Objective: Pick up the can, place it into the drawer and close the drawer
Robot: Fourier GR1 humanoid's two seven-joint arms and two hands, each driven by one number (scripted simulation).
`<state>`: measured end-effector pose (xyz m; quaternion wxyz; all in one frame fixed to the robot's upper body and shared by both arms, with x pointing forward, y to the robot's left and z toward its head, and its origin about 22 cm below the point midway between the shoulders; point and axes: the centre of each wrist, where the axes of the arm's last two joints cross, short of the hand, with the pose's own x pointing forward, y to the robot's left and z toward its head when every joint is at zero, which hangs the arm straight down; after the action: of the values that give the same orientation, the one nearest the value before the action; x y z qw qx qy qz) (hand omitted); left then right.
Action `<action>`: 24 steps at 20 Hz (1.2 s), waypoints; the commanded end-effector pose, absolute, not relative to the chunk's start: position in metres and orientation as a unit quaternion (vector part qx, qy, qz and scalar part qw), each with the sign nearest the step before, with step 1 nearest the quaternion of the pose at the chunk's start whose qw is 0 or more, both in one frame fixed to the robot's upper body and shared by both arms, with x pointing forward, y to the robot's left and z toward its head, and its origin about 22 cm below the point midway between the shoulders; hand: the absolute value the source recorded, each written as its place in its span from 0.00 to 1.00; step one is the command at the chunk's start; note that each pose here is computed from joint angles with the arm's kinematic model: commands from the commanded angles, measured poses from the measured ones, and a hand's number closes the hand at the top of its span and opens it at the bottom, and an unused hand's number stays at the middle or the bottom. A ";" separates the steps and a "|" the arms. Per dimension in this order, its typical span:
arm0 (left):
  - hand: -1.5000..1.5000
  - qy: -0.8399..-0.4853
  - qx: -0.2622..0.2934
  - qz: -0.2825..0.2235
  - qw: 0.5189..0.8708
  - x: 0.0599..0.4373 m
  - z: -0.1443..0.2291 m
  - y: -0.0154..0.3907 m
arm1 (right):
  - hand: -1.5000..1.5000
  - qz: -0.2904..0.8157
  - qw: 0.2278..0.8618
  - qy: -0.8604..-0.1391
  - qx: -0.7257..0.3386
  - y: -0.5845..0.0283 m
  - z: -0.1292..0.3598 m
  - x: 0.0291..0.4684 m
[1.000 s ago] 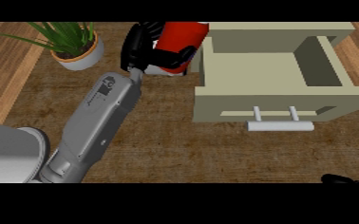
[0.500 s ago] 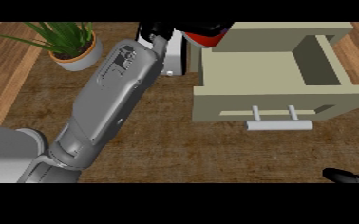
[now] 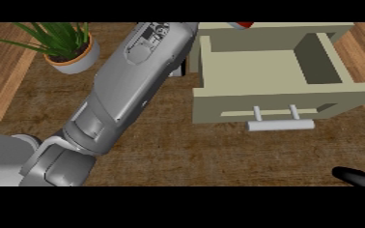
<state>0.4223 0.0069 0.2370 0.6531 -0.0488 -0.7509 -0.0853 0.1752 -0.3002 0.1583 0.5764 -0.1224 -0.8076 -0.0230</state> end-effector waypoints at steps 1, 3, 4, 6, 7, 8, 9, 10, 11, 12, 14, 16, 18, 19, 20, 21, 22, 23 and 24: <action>1.00 -0.745 -0.038 -0.094 0.660 0.421 0.260 -0.013 | 0.00 -0.021 0.576 -0.809 -0.112 -0.299 0.150 0.187; 1.00 -0.733 -0.043 -0.102 0.671 0.431 0.253 -0.005 | 0.00 -0.025 0.572 -0.811 -0.121 -0.304 0.159 0.165; 1.00 -0.743 -0.027 -0.089 0.663 0.426 0.251 -0.013 | 0.00 -0.015 0.567 -0.816 -0.110 -0.295 0.181 0.170; 1.00 -0.743 -0.009 -0.095 0.663 0.432 0.243 -0.010 | 0.00 -0.014 0.575 -0.811 -0.107 -0.303 0.159 0.175; 1.00 -0.750 -0.015 -0.094 0.654 0.428 0.260 -0.018 | 0.00 -0.015 0.568 -0.816 -0.104 -0.295 0.174 0.173; 1.00 -0.739 -0.009 -0.100 0.666 0.428 0.253 -0.019 | 0.00 -0.015 0.573 -0.812 -0.110 -0.290 0.169 0.166; 1.00 -0.741 -0.016 -0.100 0.664 0.430 0.267 -0.020 | 0.00 -0.019 0.578 -0.807 -0.116 -0.306 0.168 0.167; 1.00 -0.740 -0.014 -0.096 0.665 0.433 0.252 -0.015 | 0.00 -0.013 0.569 -0.814 -0.117 -0.299 0.163 0.180; 1.00 -0.743 0.000 -0.089 0.663 0.429 0.263 -0.022 | 0.00 -0.018 0.563 -0.820 -0.102 -0.290 0.164 0.184; 1.00 -0.747 0.006 -0.091 0.658 0.433 0.246 -0.016 | 0.00 -0.011 0.569 -0.815 -0.108 -0.295 0.171 0.171; 1.00 -0.745 0.030 -0.075 0.662 0.432 0.254 -0.020 | 0.00 -0.006 0.573 -0.813 -0.101 -0.291 0.175 0.178; 0.00 -0.752 0.041 -0.067 0.655 0.429 0.255 -0.024 | 0.00 -0.001 0.566 -0.817 -0.107 -0.292 0.174 0.187; 0.00 -0.748 0.049 -0.051 0.660 0.435 0.242 -0.016 | 0.00 -0.002 0.569 -0.817 -0.096 -0.293 0.171 0.183; 0.00 -0.754 0.055 -0.047 0.653 0.434 0.246 -0.019 | 0.00 0.004 0.566 -0.818 -0.105 -0.288 0.171 0.181; 0.00 -0.755 0.057 -0.050 0.652 0.433 0.251 -0.022 | 0.00 0.001 0.569 -0.816 -0.103 -0.286 0.175 0.187; 0.00 -0.754 0.070 -0.046 0.652 0.435 0.250 -0.020 | 0.00 0.003 0.572 -0.814 -0.102 -0.285 0.169 0.188; 0.00 -0.748 0.069 -0.049 0.659 0.435 0.240 -0.018 | 0.00 0.012 0.568 -0.815 -0.109 -0.290 0.173 0.189; 0.00 -0.753 0.057 -0.043 0.654 0.434 0.242 -0.019 | 0.00 0.019 0.556 -0.822 -0.122 -0.292 0.174 0.187; 0.00 -0.754 0.060 -0.034 0.653 0.435 0.241 -0.017 | 0.00 0.040 0.547 -0.826 -0.131 -0.294 0.180 0.185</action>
<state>0.4339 -0.0189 0.2453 0.6557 0.0539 -0.7515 -0.0489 0.1851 -0.2906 0.1739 0.5625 -0.1136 -0.8188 0.0127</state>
